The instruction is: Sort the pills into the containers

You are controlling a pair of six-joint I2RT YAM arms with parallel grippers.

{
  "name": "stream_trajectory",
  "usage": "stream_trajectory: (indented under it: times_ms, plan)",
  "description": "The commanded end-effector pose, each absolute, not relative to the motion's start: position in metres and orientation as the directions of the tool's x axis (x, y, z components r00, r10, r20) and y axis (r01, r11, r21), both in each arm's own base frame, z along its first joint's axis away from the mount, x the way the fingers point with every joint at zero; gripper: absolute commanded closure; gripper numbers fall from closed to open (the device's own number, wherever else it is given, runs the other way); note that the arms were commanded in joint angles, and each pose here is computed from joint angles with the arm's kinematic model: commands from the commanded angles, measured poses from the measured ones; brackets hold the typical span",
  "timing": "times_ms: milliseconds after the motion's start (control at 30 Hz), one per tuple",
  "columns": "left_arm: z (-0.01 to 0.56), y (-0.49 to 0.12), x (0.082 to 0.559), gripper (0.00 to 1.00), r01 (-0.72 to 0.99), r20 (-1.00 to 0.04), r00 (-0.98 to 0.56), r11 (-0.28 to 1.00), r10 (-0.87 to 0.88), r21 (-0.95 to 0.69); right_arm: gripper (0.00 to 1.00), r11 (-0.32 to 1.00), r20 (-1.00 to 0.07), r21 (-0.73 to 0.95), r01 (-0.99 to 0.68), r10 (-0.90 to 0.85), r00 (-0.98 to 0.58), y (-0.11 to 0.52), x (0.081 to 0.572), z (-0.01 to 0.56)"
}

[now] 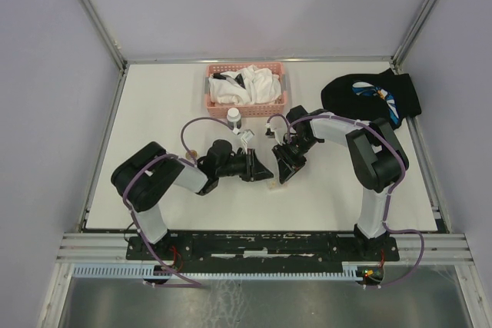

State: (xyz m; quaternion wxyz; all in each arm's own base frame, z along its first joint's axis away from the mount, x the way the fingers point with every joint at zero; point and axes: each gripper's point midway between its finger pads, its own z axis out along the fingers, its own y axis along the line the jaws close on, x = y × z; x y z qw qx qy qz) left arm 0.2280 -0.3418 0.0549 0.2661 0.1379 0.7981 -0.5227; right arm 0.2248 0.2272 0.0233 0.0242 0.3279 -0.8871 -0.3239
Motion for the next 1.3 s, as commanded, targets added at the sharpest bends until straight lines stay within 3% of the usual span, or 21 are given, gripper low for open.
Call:
stream_trajectory:
  times_ms: [0,633,900,1267]
  plan:
    - [0.073,-0.353,0.223,0.72,0.591,-0.639,-0.769,0.357,-0.022,-0.724,0.62,0.585,-0.193,0.555,-0.591,-0.6,-0.776,0.23,0.238,0.021]
    - [0.066,-0.353,0.221,0.78,0.6,-0.667,-0.744,0.468,0.03,-0.649,0.62,0.587,-0.192,0.554,-0.591,-0.6,-0.776,0.23,0.238,0.022]
    - [0.079,-0.352,0.223,0.84,0.644,-0.729,-0.682,0.514,0.052,-0.566,0.62,0.586,-0.192,0.554,-0.591,-0.6,-0.776,0.23,0.238,0.023]
    - [0.066,-0.357,0.219,0.92,0.641,-0.712,-0.694,0.542,0.106,-0.543,0.62,0.587,-0.192,0.553,-0.591,-0.6,-0.776,0.23,0.238,0.023]
